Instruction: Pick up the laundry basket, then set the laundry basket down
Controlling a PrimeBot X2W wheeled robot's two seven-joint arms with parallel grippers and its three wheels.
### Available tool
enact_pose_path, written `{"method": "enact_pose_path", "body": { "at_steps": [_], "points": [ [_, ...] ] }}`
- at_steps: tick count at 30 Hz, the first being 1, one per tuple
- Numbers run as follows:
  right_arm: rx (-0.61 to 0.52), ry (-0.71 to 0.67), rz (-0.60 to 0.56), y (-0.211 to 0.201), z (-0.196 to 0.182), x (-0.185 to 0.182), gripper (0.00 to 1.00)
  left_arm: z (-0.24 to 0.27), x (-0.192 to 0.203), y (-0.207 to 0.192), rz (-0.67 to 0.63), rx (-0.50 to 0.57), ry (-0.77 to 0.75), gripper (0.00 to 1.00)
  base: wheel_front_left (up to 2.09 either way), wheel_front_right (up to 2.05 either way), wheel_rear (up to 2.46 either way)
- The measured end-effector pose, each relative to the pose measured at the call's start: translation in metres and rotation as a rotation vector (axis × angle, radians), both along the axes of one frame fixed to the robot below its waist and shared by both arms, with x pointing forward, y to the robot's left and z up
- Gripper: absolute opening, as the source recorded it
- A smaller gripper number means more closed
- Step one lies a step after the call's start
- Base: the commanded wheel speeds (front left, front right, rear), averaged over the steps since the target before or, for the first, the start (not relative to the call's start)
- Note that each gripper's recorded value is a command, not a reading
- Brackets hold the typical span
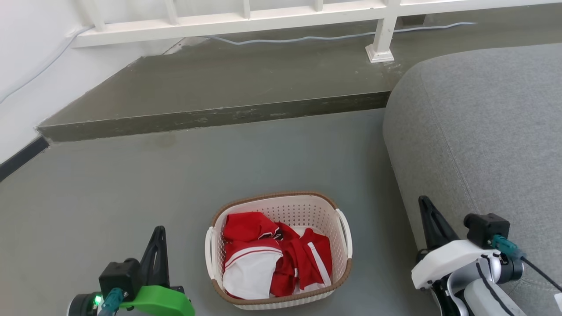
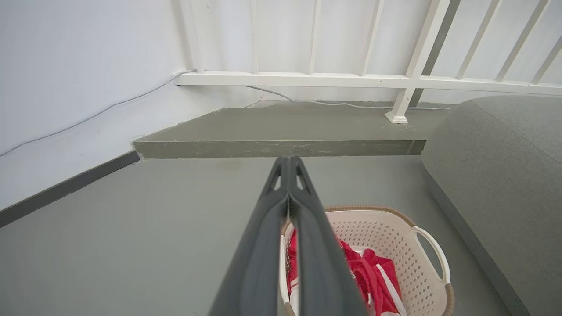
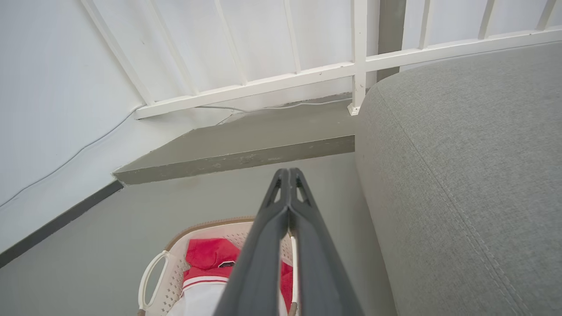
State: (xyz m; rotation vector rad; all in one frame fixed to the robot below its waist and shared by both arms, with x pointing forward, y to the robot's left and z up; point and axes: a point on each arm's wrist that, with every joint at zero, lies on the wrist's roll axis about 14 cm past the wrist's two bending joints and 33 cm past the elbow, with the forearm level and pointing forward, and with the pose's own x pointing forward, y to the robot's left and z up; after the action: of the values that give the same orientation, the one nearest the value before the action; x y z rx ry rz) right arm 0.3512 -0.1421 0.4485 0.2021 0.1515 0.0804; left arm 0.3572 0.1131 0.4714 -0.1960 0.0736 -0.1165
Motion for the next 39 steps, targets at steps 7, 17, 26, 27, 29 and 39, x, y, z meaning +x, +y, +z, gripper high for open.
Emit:
{"method": "enact_pose_path", "body": {
  "at_steps": [7, 17, 26, 27, 29, 39],
  "points": [
    [0.107, 0.025, -0.034, -0.003, 0.001, 0.002, 0.00, -0.001, -0.003, 0.003, 0.018, -0.100, 0.027, 0.00, 0.00, 0.00, 0.00],
    [0.253, 0.059, -0.090, -0.012, 0.000, 0.005, 0.00, -0.005, -0.001, 0.015, 0.070, -0.262, 0.083, 0.00, 0.00, 0.00, 0.00],
    [0.376, 0.085, -0.126, -0.018, 0.000, 0.007, 0.00, -0.011, -0.002, 0.022, 0.103, -0.384, 0.127, 0.00, 0.00, 0.00, 0.00],
    [0.392, 0.089, -0.131, -0.019, -0.001, 0.008, 0.00, -0.011, -0.002, 0.023, 0.105, -0.397, 0.132, 0.00, 0.00, 0.00, 0.00],
    [0.420, 0.091, -0.140, -0.021, 0.000, 0.008, 0.00, -0.013, -0.002, 0.026, 0.114, -0.426, 0.143, 0.00, 0.00, 0.00, 0.00],
    [0.567, 0.112, -0.179, -0.028, 0.000, 0.010, 0.00, -0.014, -0.001, 0.033, 0.139, -0.577, 0.173, 0.00, 0.00, 0.00, 0.00]
  ]
}}
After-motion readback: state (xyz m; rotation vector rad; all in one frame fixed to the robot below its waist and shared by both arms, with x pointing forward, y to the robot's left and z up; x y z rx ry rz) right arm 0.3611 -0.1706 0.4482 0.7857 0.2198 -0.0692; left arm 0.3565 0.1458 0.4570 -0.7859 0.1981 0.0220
